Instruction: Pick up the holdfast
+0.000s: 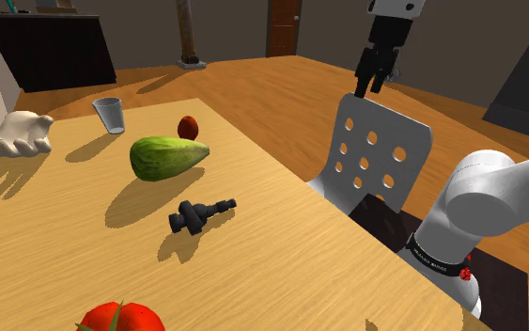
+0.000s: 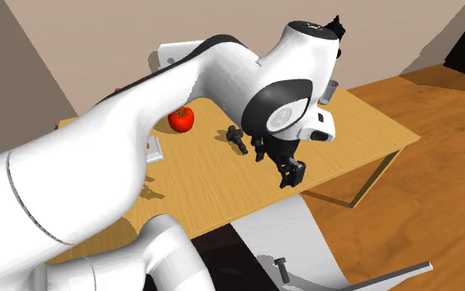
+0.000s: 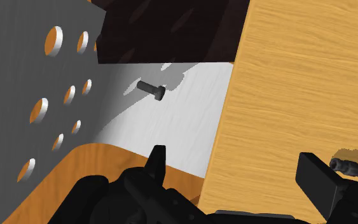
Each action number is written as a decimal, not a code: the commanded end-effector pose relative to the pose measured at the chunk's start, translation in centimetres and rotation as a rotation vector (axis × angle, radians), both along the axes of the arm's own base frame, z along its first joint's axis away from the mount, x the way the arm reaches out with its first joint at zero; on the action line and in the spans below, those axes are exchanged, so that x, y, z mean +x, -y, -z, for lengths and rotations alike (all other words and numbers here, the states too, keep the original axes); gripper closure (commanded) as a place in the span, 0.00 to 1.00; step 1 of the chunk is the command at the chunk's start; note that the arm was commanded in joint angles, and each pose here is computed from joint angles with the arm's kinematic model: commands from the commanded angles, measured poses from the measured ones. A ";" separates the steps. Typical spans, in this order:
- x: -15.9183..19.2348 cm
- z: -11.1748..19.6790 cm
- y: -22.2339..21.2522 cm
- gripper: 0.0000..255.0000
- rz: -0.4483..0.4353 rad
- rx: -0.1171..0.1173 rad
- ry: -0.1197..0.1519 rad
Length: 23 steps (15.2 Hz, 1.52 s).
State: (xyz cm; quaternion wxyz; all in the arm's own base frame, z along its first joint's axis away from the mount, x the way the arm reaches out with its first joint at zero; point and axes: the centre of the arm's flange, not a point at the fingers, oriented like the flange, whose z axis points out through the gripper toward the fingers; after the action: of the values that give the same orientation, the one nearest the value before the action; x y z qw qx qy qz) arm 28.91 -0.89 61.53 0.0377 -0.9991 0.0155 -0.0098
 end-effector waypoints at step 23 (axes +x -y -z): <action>7.5 13.1 -25.1 0.00 0.178 -0.016 -0.013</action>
State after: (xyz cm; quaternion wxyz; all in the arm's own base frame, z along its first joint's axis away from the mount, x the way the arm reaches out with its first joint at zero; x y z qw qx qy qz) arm 35.95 23.03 49.17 0.0280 -0.9946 0.0995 -0.0067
